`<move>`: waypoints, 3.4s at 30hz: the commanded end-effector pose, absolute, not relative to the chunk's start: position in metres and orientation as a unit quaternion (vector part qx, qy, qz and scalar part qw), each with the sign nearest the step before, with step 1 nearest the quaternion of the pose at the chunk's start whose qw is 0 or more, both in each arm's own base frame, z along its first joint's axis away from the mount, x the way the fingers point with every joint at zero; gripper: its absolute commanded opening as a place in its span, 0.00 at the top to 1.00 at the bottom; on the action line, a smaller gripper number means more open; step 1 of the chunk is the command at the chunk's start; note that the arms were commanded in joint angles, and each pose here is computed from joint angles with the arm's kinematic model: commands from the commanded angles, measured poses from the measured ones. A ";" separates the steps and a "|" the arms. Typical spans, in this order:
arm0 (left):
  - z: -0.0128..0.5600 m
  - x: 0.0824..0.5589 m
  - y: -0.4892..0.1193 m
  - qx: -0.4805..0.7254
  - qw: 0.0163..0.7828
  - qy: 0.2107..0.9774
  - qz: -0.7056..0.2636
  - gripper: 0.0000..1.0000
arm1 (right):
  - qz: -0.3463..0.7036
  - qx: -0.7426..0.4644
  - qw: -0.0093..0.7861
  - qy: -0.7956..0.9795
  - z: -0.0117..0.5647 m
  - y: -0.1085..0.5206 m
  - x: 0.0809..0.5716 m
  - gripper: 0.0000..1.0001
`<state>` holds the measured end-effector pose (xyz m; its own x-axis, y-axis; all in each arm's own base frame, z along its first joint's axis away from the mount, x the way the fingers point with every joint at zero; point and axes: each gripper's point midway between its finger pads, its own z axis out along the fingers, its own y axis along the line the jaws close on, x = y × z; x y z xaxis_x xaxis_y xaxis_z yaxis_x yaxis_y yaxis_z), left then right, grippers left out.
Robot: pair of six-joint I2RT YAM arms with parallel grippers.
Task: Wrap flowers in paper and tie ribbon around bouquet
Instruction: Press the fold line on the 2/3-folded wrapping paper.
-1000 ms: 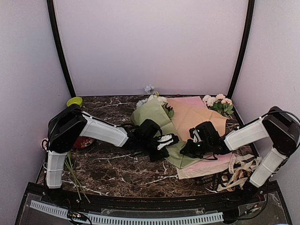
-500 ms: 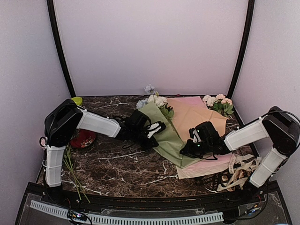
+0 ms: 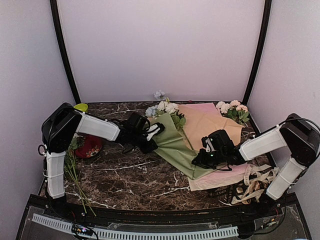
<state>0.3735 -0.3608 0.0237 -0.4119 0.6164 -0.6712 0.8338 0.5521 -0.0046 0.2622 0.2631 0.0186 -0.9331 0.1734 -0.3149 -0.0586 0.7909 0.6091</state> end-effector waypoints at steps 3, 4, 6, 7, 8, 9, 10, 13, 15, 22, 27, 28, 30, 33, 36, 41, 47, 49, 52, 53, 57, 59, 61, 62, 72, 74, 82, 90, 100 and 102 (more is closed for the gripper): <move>0.025 0.399 -0.306 0.398 0.315 0.855 -0.111 0.84 | 0.289 0.032 0.151 0.945 0.002 0.250 0.250 1.00; 0.026 0.404 -0.300 0.390 0.318 0.857 -0.108 0.84 | 0.288 0.032 0.150 0.945 0.001 0.249 0.249 1.00; 0.027 0.414 -0.288 0.375 0.323 0.863 -0.105 0.84 | 0.288 0.031 0.150 0.945 0.001 0.249 0.249 1.00; 0.028 0.417 -0.285 0.371 0.326 0.863 -0.106 0.84 | 0.287 0.032 0.150 0.945 0.001 0.249 0.249 1.00; 0.029 0.420 -0.284 0.367 0.331 0.863 -0.107 0.84 | 0.287 0.032 0.148 0.946 0.001 0.249 0.248 1.00; 0.030 0.424 -0.281 0.362 0.334 0.864 -0.107 0.84 | 0.288 0.031 0.149 0.946 0.001 0.250 0.249 1.00; 0.031 0.427 -0.279 0.358 0.337 0.864 -0.107 0.84 | 0.289 0.031 0.149 0.945 0.001 0.250 0.249 1.00; 0.033 0.438 -0.270 0.343 0.344 0.868 -0.103 0.84 | 0.289 0.031 0.147 0.945 0.001 0.251 0.249 1.00; 0.037 0.445 -0.263 0.331 0.350 0.871 -0.097 0.84 | 0.289 0.030 0.148 0.945 0.001 0.251 0.250 1.00; 0.074 0.449 -0.250 0.322 0.413 0.847 -0.095 0.84 | 0.289 0.031 0.147 0.945 0.001 0.250 0.249 1.00; 0.107 0.420 -0.269 0.365 0.463 0.793 -0.151 0.83 | 0.290 0.030 0.147 0.945 0.001 0.251 0.249 1.00; 0.107 0.415 -0.274 0.380 0.464 0.785 -0.155 0.83 | 0.290 0.029 0.147 0.945 0.001 0.252 0.250 1.00; 0.101 0.408 -0.284 0.402 0.457 0.777 -0.161 0.83 | 0.290 0.028 0.146 0.945 0.001 0.252 0.250 1.00; 0.085 0.410 -0.290 0.410 0.437 0.784 -0.164 0.83 | 0.289 0.026 0.145 0.946 0.001 0.254 0.251 1.00; 0.078 0.417 -0.297 0.418 0.430 0.782 -0.169 0.83 | 0.290 0.027 0.146 0.945 0.002 0.254 0.252 1.00; 0.071 0.436 -0.300 0.418 0.430 0.787 -0.147 0.83 | 0.292 0.027 0.143 0.945 0.001 0.254 0.250 1.00; 0.061 0.459 -0.295 0.387 0.417 0.814 -0.120 0.83 | 0.293 0.027 0.141 0.945 0.001 0.254 0.249 1.00; 0.057 0.467 -0.288 0.366 0.414 0.827 -0.102 0.83 | 0.293 0.027 0.140 0.945 0.001 0.254 0.248 1.00; 0.043 0.476 -0.275 0.337 0.398 0.850 -0.075 0.83 | 0.293 0.027 0.141 0.945 0.002 0.253 0.249 1.00; 0.039 0.478 -0.270 0.329 0.393 0.856 -0.069 0.83 | 0.293 0.026 0.141 0.945 0.002 0.254 0.249 1.00; 0.027 0.480 -0.261 0.312 0.380 0.869 -0.062 0.83 | 0.294 0.024 0.139 0.945 0.002 0.255 0.249 1.00; 0.018 0.483 -0.252 0.296 0.368 0.880 -0.053 0.84 | 0.295 0.025 0.141 0.945 0.002 0.255 0.249 1.00; 0.013 0.486 -0.241 0.276 0.363 0.889 -0.048 0.84 | 0.296 0.026 0.141 0.944 0.003 0.255 0.249 1.00; 0.013 0.489 -0.235 0.267 0.362 0.892 -0.046 0.83 | 0.295 0.026 0.141 0.945 0.003 0.255 0.249 1.00; 0.019 0.522 -0.183 0.180 0.355 0.917 -0.032 0.83 | 0.296 0.026 0.138 0.945 0.002 0.255 0.248 1.00; 0.032 0.525 -0.184 0.184 0.369 0.910 -0.032 0.83 | 0.296 0.025 0.138 0.945 0.002 0.255 0.249 1.00; 0.099 0.481 -0.244 0.272 0.467 0.835 -0.098 0.83 | 0.298 0.026 0.141 0.944 0.005 0.256 0.249 1.00; 0.061 0.458 -0.286 0.321 0.397 0.848 -0.142 0.85 | 0.299 0.023 0.144 0.943 0.007 0.257 0.251 1.00; 0.037 0.503 -0.267 0.231 0.365 0.895 -0.112 0.85 | 0.301 0.020 0.142 0.943 0.008 0.259 0.250 1.00; 0.029 0.510 -0.253 0.191 0.353 0.909 -0.111 0.85 | 0.302 0.022 0.142 0.943 0.007 0.258 0.250 1.00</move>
